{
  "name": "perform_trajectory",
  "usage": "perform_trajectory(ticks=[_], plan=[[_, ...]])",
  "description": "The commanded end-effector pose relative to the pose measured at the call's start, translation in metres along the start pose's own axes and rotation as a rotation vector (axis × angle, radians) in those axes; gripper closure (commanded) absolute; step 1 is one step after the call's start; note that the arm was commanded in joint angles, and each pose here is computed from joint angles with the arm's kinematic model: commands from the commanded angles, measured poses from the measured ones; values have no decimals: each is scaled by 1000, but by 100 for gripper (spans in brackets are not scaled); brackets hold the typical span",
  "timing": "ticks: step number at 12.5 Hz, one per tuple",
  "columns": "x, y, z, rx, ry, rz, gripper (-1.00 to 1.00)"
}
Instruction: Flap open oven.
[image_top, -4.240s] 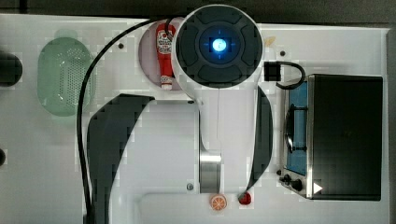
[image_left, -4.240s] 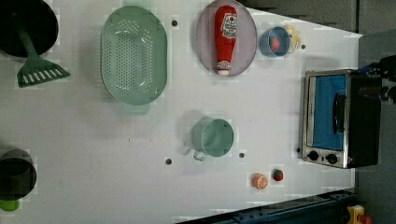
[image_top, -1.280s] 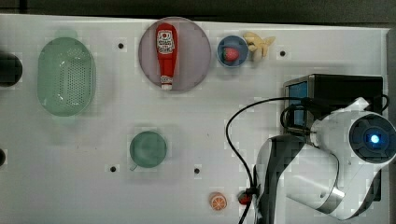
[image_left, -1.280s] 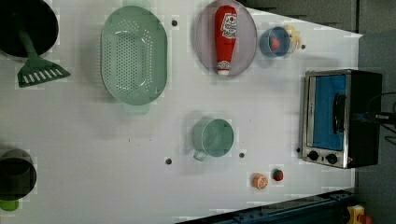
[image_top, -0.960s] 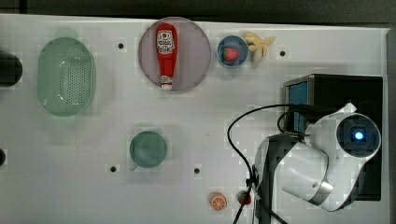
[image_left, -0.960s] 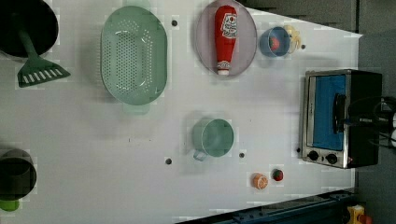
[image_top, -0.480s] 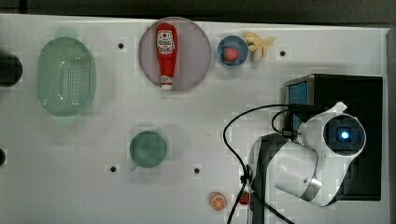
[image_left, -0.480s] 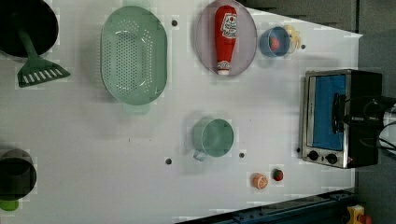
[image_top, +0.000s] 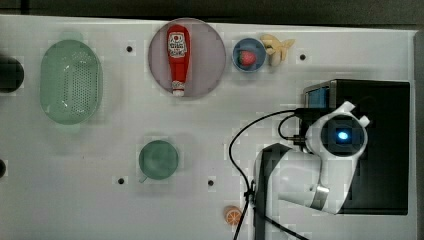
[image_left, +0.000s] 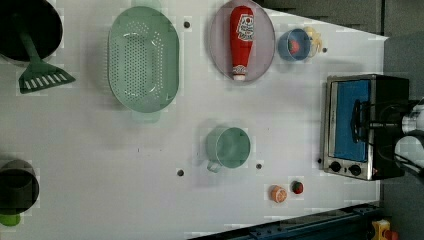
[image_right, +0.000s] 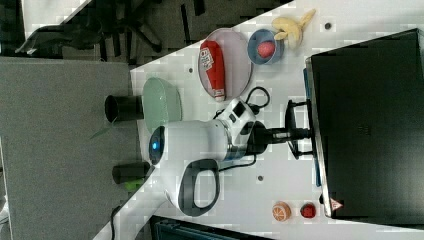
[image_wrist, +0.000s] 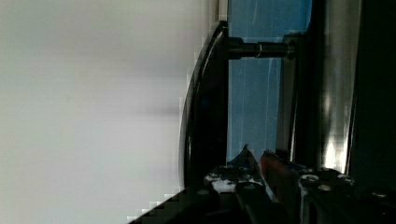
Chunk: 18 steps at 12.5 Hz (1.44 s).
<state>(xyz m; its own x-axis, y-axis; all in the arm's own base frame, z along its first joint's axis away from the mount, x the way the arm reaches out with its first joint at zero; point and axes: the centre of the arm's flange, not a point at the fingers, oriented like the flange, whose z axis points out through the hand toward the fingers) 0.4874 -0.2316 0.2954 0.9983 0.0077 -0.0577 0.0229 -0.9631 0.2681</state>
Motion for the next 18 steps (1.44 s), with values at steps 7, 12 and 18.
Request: perform_trajectory(ticks=[7,12,18], plan=[[24,-142,7,-239,-20,12,65],[24,-186,47,-245,-75,-8,65],[29,-237,99,-334,-71,28,65]])
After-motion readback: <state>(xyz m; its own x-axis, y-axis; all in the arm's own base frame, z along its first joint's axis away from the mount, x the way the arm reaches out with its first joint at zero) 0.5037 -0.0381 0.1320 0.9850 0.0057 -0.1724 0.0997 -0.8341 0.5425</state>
